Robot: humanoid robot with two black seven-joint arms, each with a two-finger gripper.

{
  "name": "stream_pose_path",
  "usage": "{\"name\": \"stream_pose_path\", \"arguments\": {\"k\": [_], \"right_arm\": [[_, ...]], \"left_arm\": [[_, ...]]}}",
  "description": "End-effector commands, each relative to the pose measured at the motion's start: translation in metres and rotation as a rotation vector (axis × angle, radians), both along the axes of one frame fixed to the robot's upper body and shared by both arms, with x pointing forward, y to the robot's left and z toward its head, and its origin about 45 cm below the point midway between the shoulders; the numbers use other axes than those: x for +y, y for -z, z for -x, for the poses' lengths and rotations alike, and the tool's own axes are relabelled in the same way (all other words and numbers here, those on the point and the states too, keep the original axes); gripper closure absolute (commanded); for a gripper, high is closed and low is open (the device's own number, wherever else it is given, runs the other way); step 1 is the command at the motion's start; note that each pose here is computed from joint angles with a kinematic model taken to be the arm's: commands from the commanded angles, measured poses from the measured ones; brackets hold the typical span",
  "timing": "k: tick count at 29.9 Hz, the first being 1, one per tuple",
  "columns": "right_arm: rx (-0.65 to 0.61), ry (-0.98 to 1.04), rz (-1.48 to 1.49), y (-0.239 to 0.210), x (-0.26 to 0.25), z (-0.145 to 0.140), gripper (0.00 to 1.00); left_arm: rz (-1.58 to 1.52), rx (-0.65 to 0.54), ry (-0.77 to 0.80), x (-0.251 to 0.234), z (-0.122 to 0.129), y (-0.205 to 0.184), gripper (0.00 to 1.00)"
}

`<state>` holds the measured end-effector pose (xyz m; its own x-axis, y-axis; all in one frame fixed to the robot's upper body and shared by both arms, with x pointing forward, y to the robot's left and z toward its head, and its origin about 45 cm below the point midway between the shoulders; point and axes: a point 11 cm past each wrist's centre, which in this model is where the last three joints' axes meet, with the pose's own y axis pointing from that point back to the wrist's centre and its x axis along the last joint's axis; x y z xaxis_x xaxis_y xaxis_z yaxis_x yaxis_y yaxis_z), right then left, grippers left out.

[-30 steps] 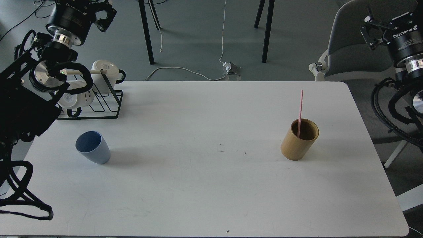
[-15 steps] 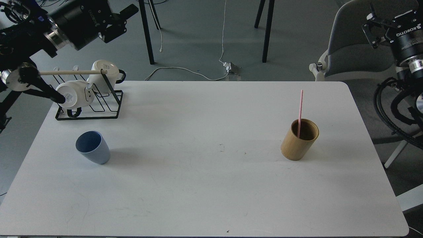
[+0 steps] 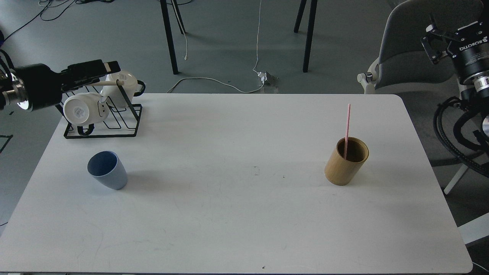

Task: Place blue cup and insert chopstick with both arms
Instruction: 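Reach the left gripper to the light blue cup and grasp it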

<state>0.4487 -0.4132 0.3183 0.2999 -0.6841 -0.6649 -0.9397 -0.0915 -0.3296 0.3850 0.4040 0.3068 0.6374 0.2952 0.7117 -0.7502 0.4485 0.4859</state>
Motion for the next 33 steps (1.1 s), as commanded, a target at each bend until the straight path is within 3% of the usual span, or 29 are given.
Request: {"name": "stream_pose_path", "arguments": {"k": [1, 6, 11, 15, 31, 33], "right_arm": [[-0.002, -0.003, 0.001, -0.001, 0.001, 0.000, 0.00], [0.003, 0.003, 0.005, 0.000, -0.002, 0.000, 0.00], [0.008, 0.013, 0.008, 0.001, -0.005, 0.001, 0.00], [0.015, 0.015, 0.010, 0.005, -0.007, 0.002, 0.00], [0.019, 0.029, 0.024, 0.004, -0.015, 0.005, 0.00], [0.020, 0.030, 0.024, 0.004, -0.016, 0.005, 0.00]], "left_arm": [[-0.176, 0.020, 0.082, 0.019, 0.019, 0.018, 0.12], [-0.452, -0.034, 0.204, 0.041, 0.034, 0.051, 0.16], [-0.602, 0.010, 0.244, 0.070, 0.059, 0.103, 0.35], [-0.614, 0.033, 0.280, 0.066, 0.068, 0.135, 0.41], [-0.586, 0.032, 0.271, 0.059, 0.060, 0.154, 0.70], [-0.597, 0.047, 0.261, 0.063, 0.060, 0.156, 0.79]]}}
